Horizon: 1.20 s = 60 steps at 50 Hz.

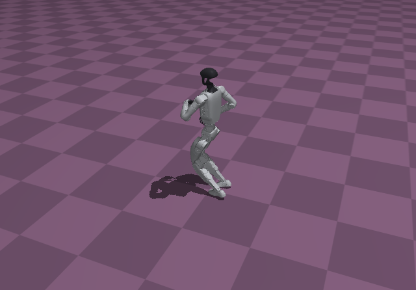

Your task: Sport exercise

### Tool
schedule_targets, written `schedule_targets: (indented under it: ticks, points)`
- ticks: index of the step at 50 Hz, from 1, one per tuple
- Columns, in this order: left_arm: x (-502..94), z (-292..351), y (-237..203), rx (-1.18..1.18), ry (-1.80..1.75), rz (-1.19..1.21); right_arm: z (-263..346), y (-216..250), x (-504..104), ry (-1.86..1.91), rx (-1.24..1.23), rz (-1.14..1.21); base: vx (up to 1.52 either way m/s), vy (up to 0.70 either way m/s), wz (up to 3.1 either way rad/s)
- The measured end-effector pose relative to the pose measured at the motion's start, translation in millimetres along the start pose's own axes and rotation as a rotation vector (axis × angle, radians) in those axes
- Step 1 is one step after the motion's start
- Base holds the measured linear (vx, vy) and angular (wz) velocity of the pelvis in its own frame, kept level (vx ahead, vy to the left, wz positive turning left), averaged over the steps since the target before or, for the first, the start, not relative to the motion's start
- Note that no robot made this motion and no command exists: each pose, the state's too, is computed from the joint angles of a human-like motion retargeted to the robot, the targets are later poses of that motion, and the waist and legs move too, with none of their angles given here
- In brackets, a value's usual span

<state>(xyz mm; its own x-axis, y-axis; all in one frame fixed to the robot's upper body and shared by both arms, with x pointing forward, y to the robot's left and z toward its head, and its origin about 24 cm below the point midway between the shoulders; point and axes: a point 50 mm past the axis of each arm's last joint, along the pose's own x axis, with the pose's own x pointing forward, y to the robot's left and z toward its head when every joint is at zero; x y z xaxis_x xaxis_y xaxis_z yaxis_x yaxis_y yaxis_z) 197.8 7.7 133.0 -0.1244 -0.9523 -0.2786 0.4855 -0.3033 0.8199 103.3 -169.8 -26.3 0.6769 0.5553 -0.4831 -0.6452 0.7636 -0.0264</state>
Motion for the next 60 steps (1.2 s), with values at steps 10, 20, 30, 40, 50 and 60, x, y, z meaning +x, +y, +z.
schedule_targets:
  ticks: [10, 20, 30, 40, 50, 60]
  points:
    - [-53.0, -41.6, -28.3, -0.015, 0.278, -0.189, -54.3, -32.5, -25.7, 0.296, -0.151, -0.106, -0.03, 0.07, 3.65]
    - [-133.1, -68.4, -25.8, -0.068, 0.567, 0.610, -125.7, -38.6, -79.9, 0.594, -0.019, -0.450, 0.22, 0.00, 1.48]
    - [-202.1, -46.6, -331.4, -0.998, 1.854, 1.084, -8.6, -115.4, 28.4, -0.013, -0.163, -0.927, 0.60, 0.06, 0.46]
    - [-158.9, 145.1, -459.4, -1.744, 2.436, 0.578, 73.7, -121.0, 45.6, -0.367, -0.200, -0.946, 0.82, 0.01, 0.38]
    - [-115.0, -22.5, -376.6, -1.567, 1.843, 1.104, -115.6, -59.0, 16.6, 0.570, -0.051, -0.703, 0.84, 0.04, 0.44]
    - [-177.8, -120.2, -155.2, -0.737, 1.123, 1.688, -204.7, 18.5, -124.4, 1.242, 0.163, -0.701, 0.86, -0.16, 0.17]
